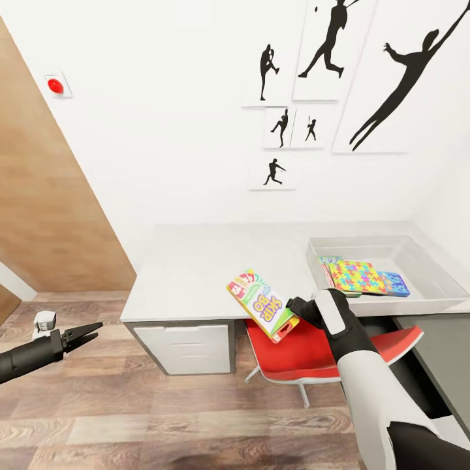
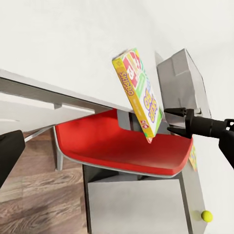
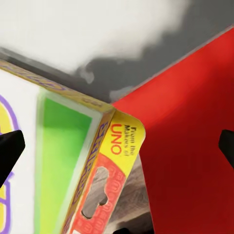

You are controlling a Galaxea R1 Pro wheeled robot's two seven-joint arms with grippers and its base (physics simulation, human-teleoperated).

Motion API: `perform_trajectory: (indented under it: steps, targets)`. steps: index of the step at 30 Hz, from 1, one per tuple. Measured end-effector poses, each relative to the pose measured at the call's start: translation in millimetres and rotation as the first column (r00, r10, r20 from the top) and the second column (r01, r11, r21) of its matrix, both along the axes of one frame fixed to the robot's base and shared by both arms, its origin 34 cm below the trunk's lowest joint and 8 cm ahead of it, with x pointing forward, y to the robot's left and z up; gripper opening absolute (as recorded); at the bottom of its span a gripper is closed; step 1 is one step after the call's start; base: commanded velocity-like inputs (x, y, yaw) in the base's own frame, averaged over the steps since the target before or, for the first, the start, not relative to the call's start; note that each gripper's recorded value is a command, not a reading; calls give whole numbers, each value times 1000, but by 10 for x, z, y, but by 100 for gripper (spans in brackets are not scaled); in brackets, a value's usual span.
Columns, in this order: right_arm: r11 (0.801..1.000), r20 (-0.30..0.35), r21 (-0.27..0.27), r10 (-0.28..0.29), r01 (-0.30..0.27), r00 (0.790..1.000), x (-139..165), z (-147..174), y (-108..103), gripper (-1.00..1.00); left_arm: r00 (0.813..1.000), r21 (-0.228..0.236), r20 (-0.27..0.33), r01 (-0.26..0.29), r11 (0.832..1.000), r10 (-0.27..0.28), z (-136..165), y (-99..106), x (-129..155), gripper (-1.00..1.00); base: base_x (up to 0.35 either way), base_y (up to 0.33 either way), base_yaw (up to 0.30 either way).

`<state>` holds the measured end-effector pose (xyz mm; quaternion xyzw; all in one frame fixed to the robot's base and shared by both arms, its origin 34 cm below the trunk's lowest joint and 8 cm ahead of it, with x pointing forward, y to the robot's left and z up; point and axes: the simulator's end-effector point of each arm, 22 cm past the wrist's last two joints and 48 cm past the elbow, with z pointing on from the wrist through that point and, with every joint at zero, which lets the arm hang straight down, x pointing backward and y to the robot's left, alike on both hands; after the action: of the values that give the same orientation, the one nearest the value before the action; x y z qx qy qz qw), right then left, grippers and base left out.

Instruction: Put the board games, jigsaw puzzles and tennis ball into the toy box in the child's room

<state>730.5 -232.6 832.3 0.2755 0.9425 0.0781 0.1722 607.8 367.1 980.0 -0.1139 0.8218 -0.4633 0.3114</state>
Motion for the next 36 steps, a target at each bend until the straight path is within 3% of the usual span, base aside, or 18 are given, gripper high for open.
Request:
perform_trajectory:
  steps: [36]
  targets:
    - [1000,-9,3,2,-2,1000,-17,-51,17,100,1000,0,-6,0,1000,0,-34,1,1,100,59,21,0]
